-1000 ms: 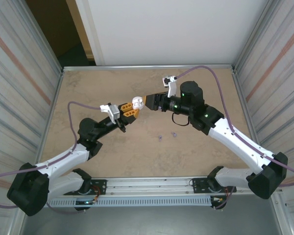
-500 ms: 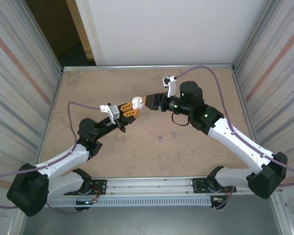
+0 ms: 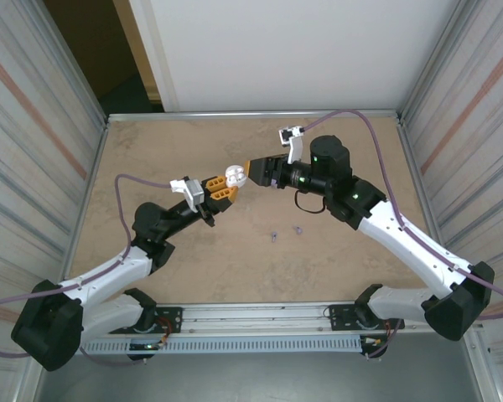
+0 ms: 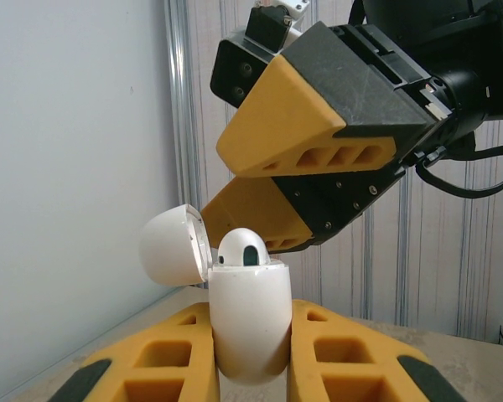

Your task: Insert the wireless bluetooth earbuds into the charging case

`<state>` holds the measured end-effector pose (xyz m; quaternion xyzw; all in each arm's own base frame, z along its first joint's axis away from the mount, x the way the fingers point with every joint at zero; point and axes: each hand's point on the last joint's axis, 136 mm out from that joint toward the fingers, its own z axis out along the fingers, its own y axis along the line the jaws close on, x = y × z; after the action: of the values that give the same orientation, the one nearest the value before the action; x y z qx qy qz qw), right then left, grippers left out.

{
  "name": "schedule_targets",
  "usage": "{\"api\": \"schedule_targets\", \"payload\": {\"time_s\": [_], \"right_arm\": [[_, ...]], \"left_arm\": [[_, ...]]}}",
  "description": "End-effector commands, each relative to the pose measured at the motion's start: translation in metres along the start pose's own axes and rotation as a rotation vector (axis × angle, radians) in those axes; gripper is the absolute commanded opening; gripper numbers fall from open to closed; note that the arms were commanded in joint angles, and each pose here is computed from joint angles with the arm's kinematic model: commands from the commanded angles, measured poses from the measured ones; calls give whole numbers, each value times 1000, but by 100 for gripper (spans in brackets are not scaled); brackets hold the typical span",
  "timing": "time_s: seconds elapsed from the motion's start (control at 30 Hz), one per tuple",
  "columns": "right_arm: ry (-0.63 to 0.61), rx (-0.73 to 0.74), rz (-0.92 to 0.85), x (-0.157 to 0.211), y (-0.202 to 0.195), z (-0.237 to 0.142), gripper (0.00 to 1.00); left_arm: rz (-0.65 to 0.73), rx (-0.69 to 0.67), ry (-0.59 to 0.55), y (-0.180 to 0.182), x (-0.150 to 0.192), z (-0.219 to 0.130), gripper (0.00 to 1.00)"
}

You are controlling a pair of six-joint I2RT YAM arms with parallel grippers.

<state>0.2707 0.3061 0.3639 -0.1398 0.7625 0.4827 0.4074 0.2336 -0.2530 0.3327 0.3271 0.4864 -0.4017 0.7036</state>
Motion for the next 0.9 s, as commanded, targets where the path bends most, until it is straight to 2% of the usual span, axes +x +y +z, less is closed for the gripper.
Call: {"api": "schedule_targets", "payload": {"time_s": [0.0,0.27,0.5,0.63,0.87], "right_arm": [[-14,-37,-35,-8,13,0,65],[-79,-18,-68,-11,6,-19,74],[-174,-23,-65,-12,-7,-45,100],[-222,-70,-53,-12,-9,-63,99],[-238,-166,-7,-8,-18,-80,99]], "left_arm": [[25,23,-60,-7,-19,0,0],[-14,31,-81,-7,-20,1,0],[-73,78,-110,-11,-23,6,0],[-93,100,-127,-13,-25,8,0],[-119,146,-147,-19,-29,10,0]]}}
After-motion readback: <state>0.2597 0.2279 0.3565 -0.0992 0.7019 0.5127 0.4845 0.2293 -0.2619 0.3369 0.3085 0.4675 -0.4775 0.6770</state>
